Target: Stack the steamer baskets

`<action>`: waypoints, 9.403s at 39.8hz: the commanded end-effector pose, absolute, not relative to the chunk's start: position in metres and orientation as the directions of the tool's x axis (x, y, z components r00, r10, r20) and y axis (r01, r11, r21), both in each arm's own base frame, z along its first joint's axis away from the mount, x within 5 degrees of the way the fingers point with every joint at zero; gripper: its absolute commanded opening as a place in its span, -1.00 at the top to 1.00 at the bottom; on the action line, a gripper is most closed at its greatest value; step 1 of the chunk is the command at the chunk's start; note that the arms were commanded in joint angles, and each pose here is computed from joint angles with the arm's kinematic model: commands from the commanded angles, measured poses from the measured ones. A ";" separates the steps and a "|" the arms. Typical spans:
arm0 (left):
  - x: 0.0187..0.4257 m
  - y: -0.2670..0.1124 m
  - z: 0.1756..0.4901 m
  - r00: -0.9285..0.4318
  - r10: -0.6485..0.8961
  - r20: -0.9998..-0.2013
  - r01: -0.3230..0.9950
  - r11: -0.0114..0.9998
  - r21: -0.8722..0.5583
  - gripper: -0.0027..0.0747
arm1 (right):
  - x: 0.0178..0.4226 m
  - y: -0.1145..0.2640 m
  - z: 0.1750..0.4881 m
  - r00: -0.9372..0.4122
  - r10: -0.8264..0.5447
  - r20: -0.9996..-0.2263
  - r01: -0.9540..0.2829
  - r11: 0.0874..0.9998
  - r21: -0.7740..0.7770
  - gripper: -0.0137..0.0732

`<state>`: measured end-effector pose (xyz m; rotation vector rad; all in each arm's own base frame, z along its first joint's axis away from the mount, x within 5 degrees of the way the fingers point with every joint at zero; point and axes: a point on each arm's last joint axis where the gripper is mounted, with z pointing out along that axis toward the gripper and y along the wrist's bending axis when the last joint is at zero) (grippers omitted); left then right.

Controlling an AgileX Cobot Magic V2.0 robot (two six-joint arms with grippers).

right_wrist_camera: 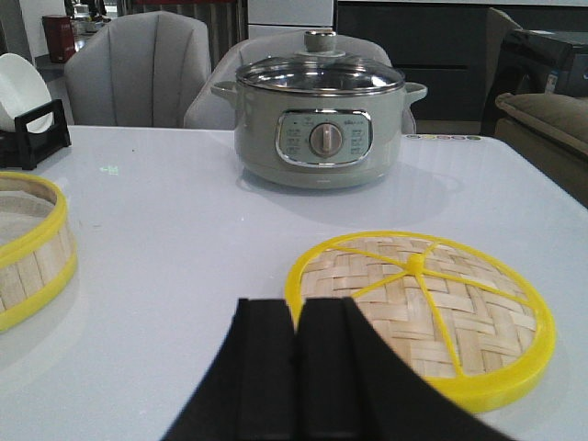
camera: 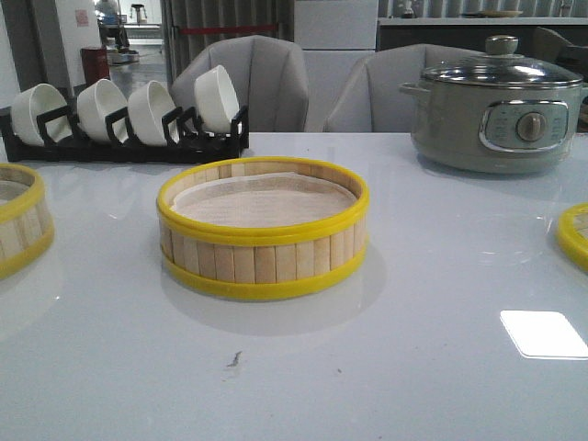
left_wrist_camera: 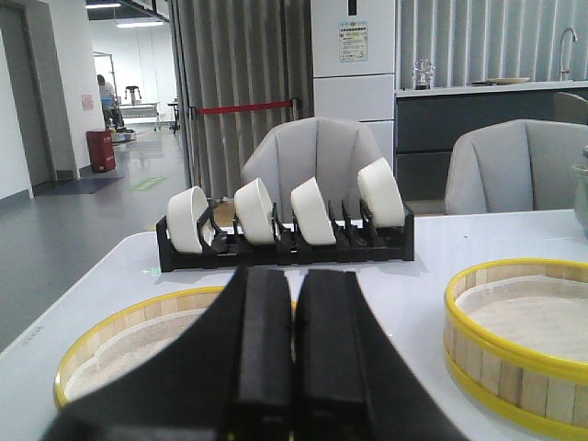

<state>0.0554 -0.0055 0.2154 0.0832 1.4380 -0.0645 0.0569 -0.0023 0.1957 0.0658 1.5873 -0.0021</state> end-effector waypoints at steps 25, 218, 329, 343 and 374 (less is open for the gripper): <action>0.052 -0.006 0.225 0.239 -0.028 -0.971 0.107 0.994 -0.003 0.72 | 0.054 -0.003 0.210 0.105 0.025 -0.994 0.048 0.998 0.030 0.56; 0.288 -0.040 0.339 -0.671 0.121 -0.732 0.120 0.991 0.053 -0.46 | 0.163 -0.006 0.389 -0.239 0.110 -0.965 0.055 0.993 0.100 -0.39; 0.323 -0.290 0.350 -0.538 0.463 -0.704 0.633 0.773 0.025 0.71 | 0.163 -0.006 0.389 -0.242 0.112 -0.964 0.055 0.993 0.102 -0.39; 0.323 -0.319 0.324 -0.540 0.461 -0.704 0.668 0.744 -0.025 0.71 | 0.163 -0.006 0.389 -0.245 0.112 -0.963 0.055 0.993 0.102 -0.39; 0.328 -0.329 0.306 -0.567 0.438 -0.698 0.665 0.743 -0.074 0.67 | 0.163 -0.006 0.389 -0.245 0.112 -0.963 0.055 0.993 0.102 -0.39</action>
